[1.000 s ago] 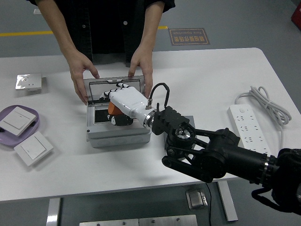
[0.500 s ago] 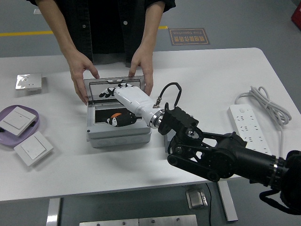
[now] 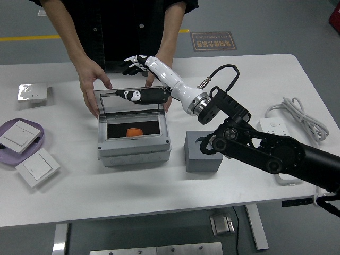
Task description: Pick up the cylinder from the cube,place it in the box,flap close box
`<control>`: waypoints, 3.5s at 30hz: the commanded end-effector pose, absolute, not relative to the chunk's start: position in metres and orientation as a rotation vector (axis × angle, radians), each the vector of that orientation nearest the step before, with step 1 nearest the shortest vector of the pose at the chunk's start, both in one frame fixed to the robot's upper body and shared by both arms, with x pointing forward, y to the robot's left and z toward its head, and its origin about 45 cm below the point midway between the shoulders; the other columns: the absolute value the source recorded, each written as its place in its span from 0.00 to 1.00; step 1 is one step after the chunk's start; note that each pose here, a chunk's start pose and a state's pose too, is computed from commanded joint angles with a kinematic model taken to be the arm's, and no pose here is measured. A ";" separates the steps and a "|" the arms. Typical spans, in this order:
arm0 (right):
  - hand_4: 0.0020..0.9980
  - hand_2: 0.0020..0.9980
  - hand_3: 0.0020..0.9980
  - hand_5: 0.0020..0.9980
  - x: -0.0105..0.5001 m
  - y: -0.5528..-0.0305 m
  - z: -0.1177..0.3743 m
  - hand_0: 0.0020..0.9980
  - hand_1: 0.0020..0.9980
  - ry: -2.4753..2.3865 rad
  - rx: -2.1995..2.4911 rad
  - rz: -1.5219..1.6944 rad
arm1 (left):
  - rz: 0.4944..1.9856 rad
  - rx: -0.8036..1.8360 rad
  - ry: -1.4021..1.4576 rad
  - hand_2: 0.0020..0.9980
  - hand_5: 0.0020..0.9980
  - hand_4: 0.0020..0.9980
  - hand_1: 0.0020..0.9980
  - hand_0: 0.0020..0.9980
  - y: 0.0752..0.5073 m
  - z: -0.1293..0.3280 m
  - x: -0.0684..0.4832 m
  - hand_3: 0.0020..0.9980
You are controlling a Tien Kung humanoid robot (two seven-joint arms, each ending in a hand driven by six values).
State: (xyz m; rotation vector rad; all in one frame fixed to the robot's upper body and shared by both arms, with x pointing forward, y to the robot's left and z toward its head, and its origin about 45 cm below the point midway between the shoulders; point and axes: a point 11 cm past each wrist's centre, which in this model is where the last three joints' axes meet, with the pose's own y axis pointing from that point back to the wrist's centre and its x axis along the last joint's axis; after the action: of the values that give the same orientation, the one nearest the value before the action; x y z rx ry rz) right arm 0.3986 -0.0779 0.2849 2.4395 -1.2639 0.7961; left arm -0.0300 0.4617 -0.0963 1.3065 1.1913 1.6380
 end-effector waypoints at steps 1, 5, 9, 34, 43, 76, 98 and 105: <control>0.77 0.64 0.67 0.35 0.402 -0.079 0.283 0.67 0.63 -1.265 2.438 0.771 | 1.638 1.307 1.190 0.62 0.26 0.74 0.63 0.61 0.462 -0.096 -0.030 0.66; 0.77 0.63 0.67 0.34 0.416 -0.082 0.275 0.60 0.61 -1.270 2.432 0.685 | 1.639 1.312 1.187 0.62 0.26 0.74 0.63 0.61 0.464 -0.095 -0.030 0.66; 0.77 0.63 0.67 0.34 0.429 -0.086 0.269 0.60 0.61 -1.276 2.411 0.647 | 1.641 1.315 1.182 0.62 0.26 0.74 0.63 0.61 0.466 -0.094 -0.029 0.66; 0.72 0.63 0.66 0.32 0.413 -0.091 0.231 0.63 0.61 -1.171 2.428 0.577 | 1.638 1.302 1.180 0.62 0.25 0.73 0.63 0.61 0.462 -0.096 -0.024 0.66; 0.72 0.62 0.66 0.32 0.368 -0.083 0.224 0.63 0.61 -1.048 2.496 0.543 | 1.641 1.297 1.186 0.62 0.26 0.73 0.63 0.61 0.461 -0.097 -0.026 0.66; 0.70 0.62 0.66 0.33 0.369 -0.213 0.231 0.62 0.61 -1.715 2.415 0.314 | 1.667 1.315 1.241 0.62 0.26 0.73 0.63 0.61 0.466 -0.094 -0.052 0.66; 0.69 0.62 0.66 0.33 0.342 -0.246 0.200 0.62 0.61 -2.003 2.357 0.087 | 1.699 1.318 1.294 0.62 0.26 0.73 0.63 0.61 0.467 -0.092 -0.075 0.66; 0.69 0.64 0.71 0.33 0.342 -0.247 0.200 0.62 0.63 -2.022 2.384 0.052 | 1.704 1.315 1.290 0.62 0.26 0.73 0.63 0.61 0.468 -0.092 -0.074 0.66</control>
State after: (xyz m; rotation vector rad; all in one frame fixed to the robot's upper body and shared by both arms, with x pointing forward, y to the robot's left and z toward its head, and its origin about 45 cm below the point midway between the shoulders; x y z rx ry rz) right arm 0.3423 -0.2466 0.1996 2.3840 -2.0218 0.0521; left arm -0.0735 0.4681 -0.0916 1.3148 1.2901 1.7041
